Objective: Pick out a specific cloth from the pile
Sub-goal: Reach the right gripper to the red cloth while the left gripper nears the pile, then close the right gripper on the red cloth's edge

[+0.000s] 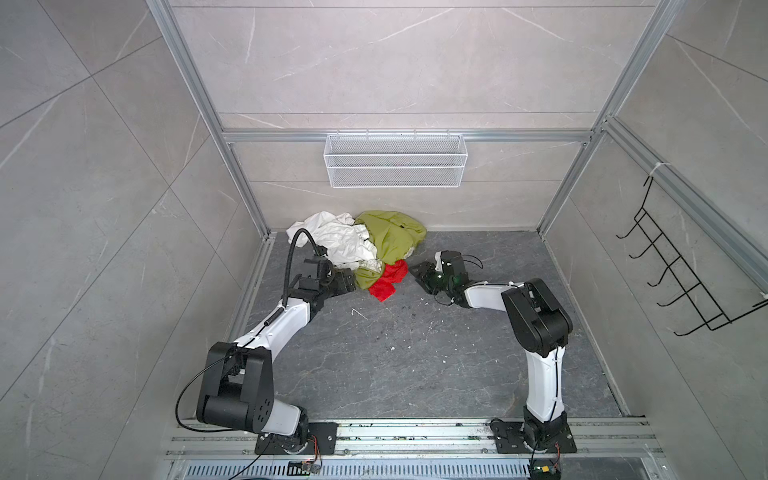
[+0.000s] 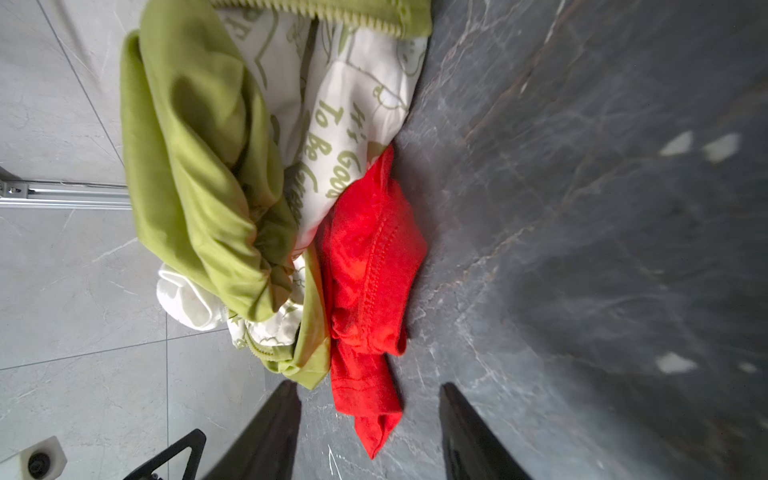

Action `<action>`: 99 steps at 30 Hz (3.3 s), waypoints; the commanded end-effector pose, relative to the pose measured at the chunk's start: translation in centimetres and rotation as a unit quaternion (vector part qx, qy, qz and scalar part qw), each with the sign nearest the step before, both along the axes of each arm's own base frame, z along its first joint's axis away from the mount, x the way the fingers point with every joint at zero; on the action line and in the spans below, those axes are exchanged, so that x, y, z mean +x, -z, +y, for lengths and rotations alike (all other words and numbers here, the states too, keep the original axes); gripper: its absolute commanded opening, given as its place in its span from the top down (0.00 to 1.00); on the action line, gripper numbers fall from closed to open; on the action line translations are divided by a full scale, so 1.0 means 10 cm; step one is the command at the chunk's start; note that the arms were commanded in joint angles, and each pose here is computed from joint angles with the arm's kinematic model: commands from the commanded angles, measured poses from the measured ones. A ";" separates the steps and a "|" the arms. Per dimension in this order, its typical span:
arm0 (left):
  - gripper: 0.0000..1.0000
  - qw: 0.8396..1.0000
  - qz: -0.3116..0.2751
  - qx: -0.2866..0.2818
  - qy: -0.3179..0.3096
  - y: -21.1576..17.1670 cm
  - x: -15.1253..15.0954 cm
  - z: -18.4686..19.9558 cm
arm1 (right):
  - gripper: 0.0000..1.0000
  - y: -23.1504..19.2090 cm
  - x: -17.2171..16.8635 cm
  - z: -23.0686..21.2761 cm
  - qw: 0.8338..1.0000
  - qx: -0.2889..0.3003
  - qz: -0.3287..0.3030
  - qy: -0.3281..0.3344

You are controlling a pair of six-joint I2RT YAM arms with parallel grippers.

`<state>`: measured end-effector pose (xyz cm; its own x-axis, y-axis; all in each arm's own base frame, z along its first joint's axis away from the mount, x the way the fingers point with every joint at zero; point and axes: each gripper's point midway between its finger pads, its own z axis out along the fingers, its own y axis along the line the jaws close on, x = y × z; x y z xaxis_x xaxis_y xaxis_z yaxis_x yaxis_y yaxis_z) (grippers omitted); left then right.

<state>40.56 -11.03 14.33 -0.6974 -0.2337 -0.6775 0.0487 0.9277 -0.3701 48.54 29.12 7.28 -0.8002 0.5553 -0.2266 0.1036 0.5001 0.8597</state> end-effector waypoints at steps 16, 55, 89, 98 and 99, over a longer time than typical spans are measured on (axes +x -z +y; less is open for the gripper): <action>0.11 1.000 0.003 -0.028 0.001 -0.03 0.08 -0.10 | 0.47 0.25 0.14 0.31 0.999 0.022 0.026 -0.015; 0.11 1.000 0.010 -0.024 0.008 0.01 0.03 -0.10 | 0.73 0.46 0.27 0.52 0.999 0.038 0.028 -0.015; 0.11 0.998 -0.002 -0.054 -0.013 -0.13 -0.05 -0.09 | 1.00 -0.67 0.18 0.75 0.993 0.071 -0.074 -0.062; 0.11 0.999 -0.010 -0.050 -0.015 -0.19 -0.06 -0.07 | 1.00 -0.89 0.15 0.79 0.990 0.067 -0.099 -0.077; 0.11 0.999 -0.011 -0.050 -0.015 -0.19 -0.06 -0.06 | 1.00 -0.91 0.14 0.80 0.990 0.064 -0.102 -0.079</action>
